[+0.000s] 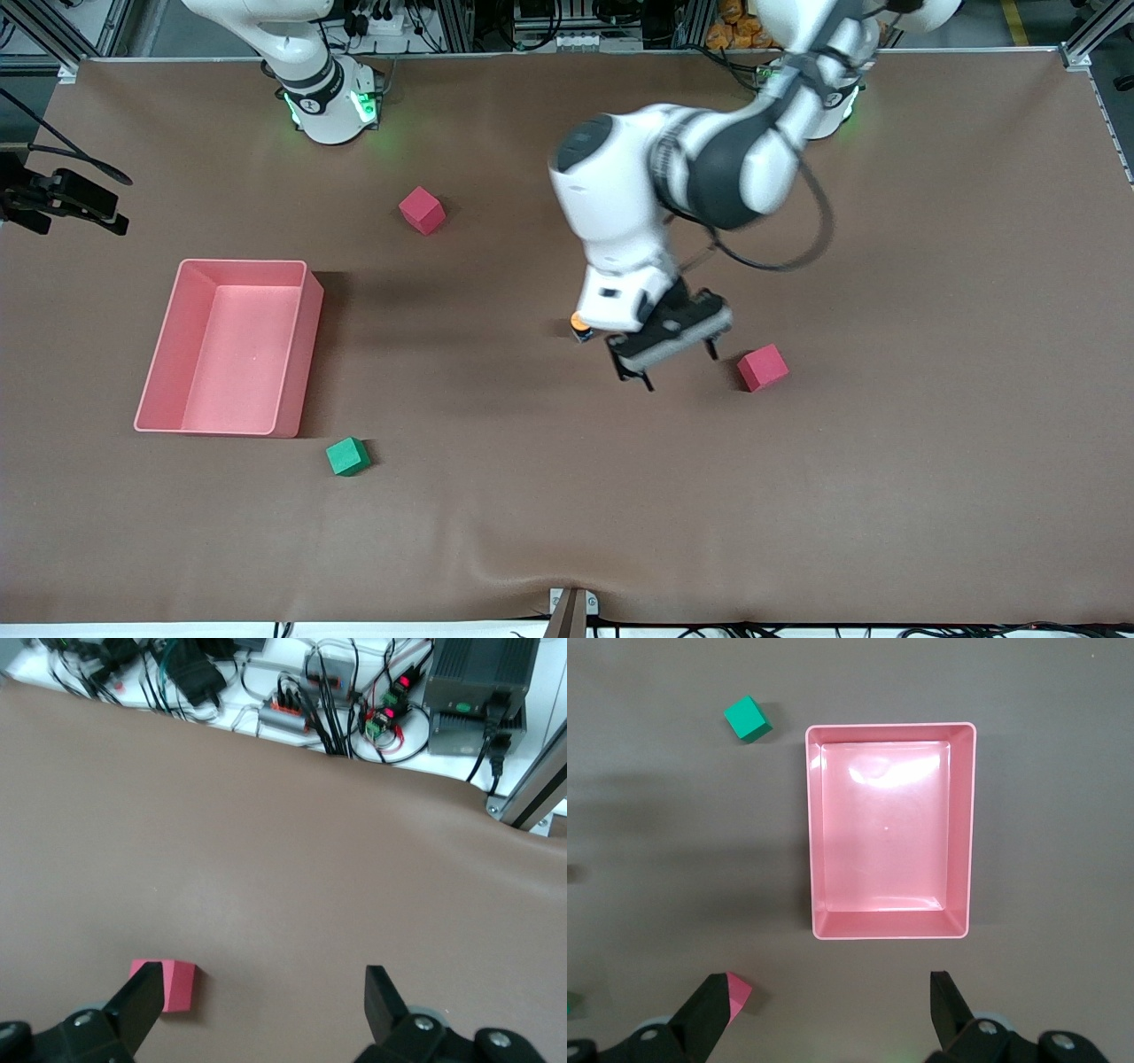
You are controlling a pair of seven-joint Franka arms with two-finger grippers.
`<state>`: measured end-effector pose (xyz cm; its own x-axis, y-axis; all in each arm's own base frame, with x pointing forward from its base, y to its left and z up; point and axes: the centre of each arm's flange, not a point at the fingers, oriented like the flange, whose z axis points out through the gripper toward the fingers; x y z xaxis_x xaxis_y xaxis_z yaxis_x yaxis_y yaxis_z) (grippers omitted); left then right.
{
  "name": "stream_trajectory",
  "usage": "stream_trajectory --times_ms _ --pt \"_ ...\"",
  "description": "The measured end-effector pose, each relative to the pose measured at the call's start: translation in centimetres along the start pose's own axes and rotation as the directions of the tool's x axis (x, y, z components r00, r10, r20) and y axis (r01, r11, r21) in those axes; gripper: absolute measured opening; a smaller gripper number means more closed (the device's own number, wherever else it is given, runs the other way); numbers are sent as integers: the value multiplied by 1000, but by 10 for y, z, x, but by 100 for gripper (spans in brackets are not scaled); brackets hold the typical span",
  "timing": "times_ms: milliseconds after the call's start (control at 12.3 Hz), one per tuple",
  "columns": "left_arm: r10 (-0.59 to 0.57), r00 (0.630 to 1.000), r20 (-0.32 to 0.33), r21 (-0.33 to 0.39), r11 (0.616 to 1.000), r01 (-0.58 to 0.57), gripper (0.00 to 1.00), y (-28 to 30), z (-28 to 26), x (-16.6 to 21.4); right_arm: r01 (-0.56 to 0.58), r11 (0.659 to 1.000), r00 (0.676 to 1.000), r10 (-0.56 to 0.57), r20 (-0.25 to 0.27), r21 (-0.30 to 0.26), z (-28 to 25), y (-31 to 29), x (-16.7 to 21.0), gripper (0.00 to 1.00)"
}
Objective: Place and upright button with both arms
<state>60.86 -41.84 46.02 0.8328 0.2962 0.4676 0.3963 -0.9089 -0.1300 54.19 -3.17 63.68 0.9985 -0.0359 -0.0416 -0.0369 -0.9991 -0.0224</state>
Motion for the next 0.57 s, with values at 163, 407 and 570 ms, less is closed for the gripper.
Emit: stream_trajectory --times_ms 163,407,570 --pt "2 997 81 -74 997 4 100 -43 10 55 0 1000 1000 0 -1 -1 0 0 0 100" --pt "42 992 116 -126 992 -27 100 -77 12 93 0 1000 1000 0 -2 -1 0 0 0 100" --pt "65 983 169 -176 984 -34 100 -97 10 109 2 1000 1000 -2 -7 -1 -1 -1 1 100"
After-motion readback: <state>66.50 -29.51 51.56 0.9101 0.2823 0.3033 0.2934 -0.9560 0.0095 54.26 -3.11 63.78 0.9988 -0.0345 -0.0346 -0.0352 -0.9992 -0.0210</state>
